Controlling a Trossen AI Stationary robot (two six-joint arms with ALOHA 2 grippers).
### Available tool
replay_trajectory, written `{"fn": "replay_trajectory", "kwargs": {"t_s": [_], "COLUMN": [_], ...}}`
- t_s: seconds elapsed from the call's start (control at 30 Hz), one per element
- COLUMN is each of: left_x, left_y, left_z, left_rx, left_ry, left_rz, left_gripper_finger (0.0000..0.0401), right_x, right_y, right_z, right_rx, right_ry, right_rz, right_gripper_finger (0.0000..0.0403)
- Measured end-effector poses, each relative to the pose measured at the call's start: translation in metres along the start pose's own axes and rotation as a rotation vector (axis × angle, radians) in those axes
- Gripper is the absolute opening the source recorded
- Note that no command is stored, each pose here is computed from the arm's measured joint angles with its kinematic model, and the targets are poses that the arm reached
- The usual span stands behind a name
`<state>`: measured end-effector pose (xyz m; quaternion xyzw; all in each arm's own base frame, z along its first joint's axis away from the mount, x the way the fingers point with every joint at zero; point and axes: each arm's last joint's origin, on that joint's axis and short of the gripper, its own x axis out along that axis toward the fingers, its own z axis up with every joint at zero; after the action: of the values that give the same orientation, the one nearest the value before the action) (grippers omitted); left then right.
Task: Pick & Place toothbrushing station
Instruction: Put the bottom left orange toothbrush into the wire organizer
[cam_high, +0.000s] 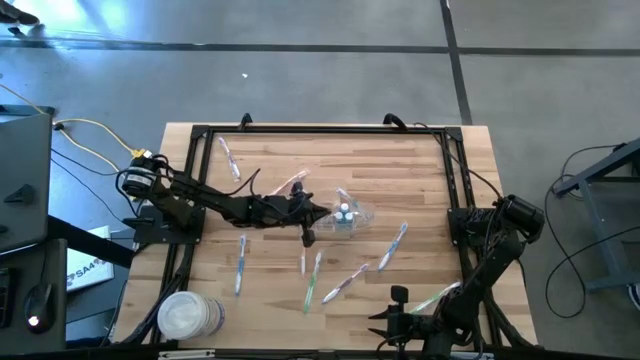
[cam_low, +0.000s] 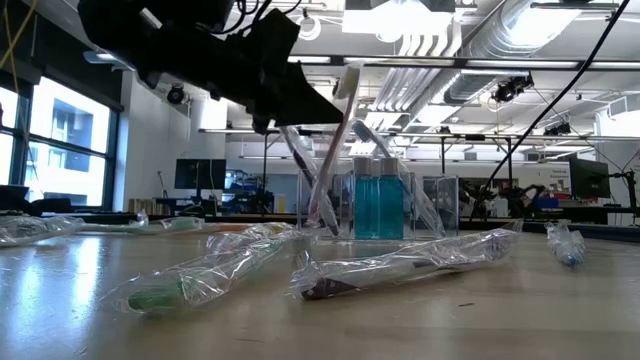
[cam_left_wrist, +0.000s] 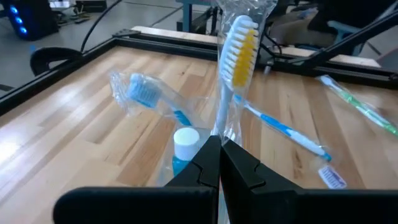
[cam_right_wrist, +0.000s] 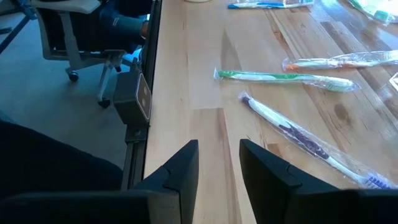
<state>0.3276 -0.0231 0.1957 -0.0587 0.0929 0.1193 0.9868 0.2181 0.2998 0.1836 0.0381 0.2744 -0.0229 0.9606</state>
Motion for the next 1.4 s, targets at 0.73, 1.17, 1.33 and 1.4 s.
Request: {"fn": "replay_trajectory", "kwargs": {"t_s": [0.73,1.17,1.33,1.4], "left_x": [0.0,0.001,0.003,0.003], "left_y": [0.002,0.004,0.01,0.011], "left_z": [-0.007,-0.007,-0.006,-0.006], "left_rx": [0.025,-0.014,-0.044,-0.051], "left_ry": [0.07,0.08,0.078,0.079], "left_rz": [0.03,-0.018,0.004,0.005], "left_gripper_finger": [0.0,0.0,0.0021,0.004], "right_x": [0.0,0.0,0.0,0.0], "right_y": [0.0,0.0,0.0,0.0], "right_z": [0.0,0.0,0.0,0.0], "right_rx": [-0.007,-0.008,-0.01,-0.01], "right_ry": [0.0,0.002,0.003,0.003], "right_rz": [0.0,0.001,-0.001,-0.001], "right_gripper_finger": [0.0109,0.0109,0.0109,0.0109]}}
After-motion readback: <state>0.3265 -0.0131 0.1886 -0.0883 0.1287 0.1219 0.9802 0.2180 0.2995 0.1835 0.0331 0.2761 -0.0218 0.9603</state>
